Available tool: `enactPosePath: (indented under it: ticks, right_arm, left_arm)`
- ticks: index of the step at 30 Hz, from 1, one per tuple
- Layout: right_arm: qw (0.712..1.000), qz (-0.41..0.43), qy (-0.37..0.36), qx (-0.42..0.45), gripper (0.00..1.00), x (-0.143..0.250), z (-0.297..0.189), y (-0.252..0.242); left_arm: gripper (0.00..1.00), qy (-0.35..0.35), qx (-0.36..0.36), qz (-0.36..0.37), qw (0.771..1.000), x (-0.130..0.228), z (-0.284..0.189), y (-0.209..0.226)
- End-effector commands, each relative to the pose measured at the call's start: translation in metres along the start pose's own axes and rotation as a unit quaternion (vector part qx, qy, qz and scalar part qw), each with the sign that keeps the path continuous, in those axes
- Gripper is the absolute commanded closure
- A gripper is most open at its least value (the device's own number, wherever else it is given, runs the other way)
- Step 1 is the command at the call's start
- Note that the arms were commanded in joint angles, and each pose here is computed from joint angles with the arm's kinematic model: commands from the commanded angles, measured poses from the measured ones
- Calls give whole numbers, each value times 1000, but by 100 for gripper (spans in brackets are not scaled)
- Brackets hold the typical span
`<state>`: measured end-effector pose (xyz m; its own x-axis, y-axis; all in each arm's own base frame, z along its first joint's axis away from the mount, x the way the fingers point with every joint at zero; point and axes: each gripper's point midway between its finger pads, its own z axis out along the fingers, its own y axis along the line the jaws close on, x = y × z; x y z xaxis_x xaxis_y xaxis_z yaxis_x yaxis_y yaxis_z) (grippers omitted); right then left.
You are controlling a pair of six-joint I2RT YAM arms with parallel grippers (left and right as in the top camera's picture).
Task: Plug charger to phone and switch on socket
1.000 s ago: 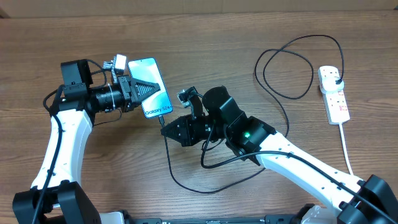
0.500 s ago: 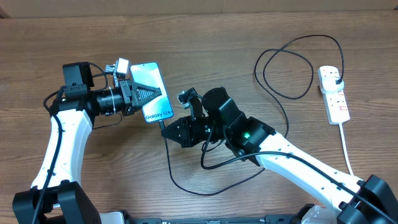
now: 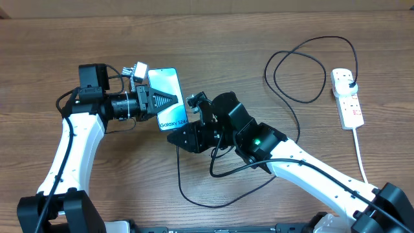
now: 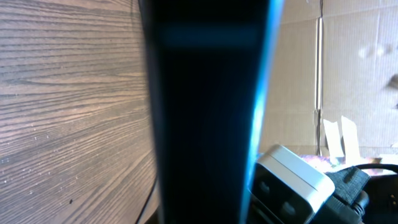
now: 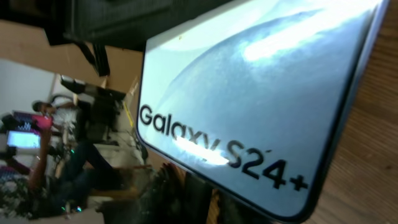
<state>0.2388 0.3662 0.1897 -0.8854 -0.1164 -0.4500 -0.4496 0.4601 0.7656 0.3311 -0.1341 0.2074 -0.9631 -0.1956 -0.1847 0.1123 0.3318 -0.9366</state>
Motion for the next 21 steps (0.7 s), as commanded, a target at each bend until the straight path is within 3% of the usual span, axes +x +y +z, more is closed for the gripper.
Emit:
enactPosePath:
  ticks: [1, 5, 8, 16, 21]
  right_arm:
    - [999, -16, -40, 14, 57, -21, -10, 2]
    - [999, -13, -34, 13, 31, -17, -15, 6]
    - [999, -10, -30, 16, 19, -14, -21, 8]
    - [999, -9, -16, 26, 7, -2, -37, 13]
    - [998, -32, 18, 46, 6, 14, -38, 2]
  left_arm:
    - [96, 14, 37, 13, 999, 6, 0, -20]
    - [96, 10, 39, 24, 999, 4, 0, -21]
    - [96, 7, 35, 29, 999, 2, 0, -20]
    - [96, 3, 24, 28, 999, 1, 0, -16]
    - [96, 4, 24, 30, 999, 1, 1, -16]
